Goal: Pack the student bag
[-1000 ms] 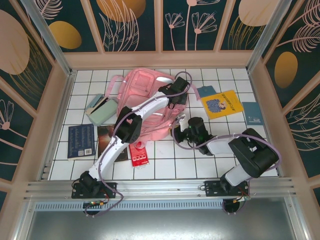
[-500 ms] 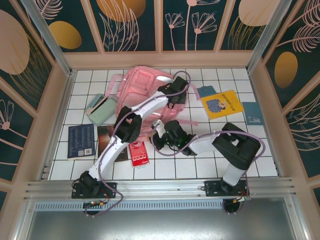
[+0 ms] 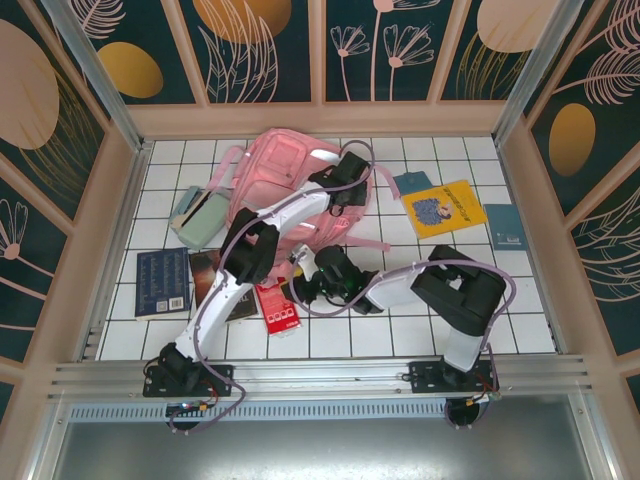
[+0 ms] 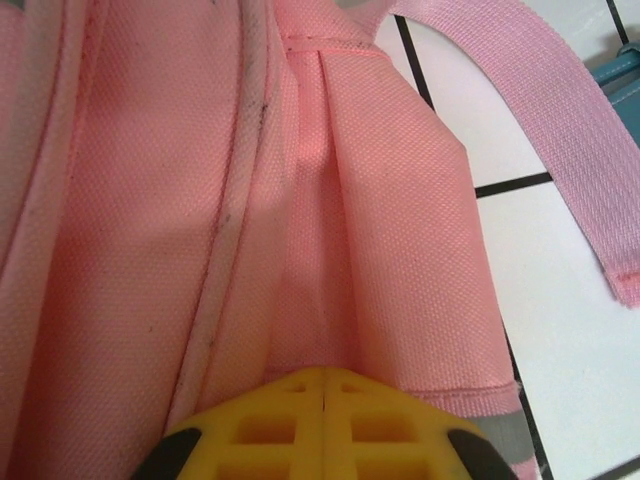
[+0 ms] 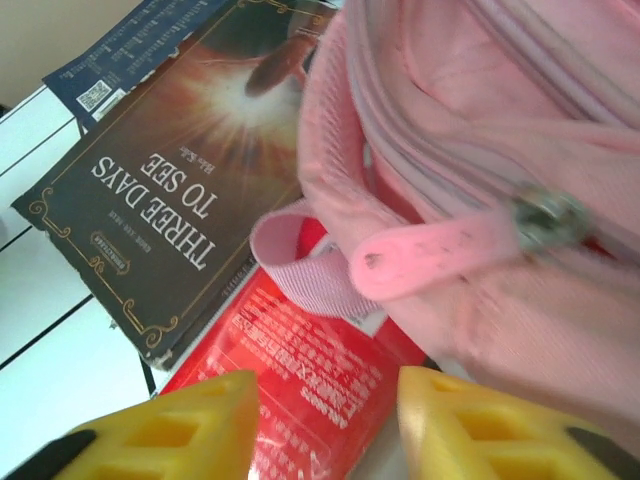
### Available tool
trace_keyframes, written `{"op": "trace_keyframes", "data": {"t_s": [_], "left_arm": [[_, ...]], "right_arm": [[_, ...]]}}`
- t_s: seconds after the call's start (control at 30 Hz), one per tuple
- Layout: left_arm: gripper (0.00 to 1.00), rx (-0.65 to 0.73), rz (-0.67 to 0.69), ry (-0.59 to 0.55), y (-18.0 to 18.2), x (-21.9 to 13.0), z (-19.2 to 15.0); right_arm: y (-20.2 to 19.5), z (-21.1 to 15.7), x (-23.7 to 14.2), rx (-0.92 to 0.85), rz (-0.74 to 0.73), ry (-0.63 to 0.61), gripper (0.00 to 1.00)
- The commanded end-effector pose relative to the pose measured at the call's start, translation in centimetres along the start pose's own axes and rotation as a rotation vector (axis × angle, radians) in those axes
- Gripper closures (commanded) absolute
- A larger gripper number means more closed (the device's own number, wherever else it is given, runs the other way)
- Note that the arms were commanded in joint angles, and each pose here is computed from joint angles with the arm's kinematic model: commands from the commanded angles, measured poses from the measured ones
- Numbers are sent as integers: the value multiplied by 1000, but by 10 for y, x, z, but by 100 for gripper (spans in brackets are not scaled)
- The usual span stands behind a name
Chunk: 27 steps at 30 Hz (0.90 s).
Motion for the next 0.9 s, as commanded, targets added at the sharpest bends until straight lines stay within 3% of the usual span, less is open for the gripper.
{"op": "trace_keyframes", "data": {"t_s": [0.0,0.17,0.37,0.57,0.87], "left_arm": [[82,-23,52,-7,23,-39,17],[74,-24,31,-125,19,-109,47],[70,-50,22,-223,31,-187,41],[73,-91,31,-226,61,-238,-23],[77,-113,18,-94,88,-266,-138]], "right_arm": [[-1,19,-24,13,-6,-85,53],[-21,32,-58,100,-60,-156,48],[-41,34,-77,199,-107,-190,48],[-68,41,-90,340,-206,-282,48],[-78,53,-95,374,-260,-351,48]]}}
Point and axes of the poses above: each hand's point on the last joint's axis, 136 mm out from that joint toward the fingers, its own x axis out along the fingers, its own y axis along the line the jaws close on, z = x × y, the point moved 4 cm from there along -x, back along the fingers, and after that the axes turned 6 degrees about x, right-handed, at the moved point
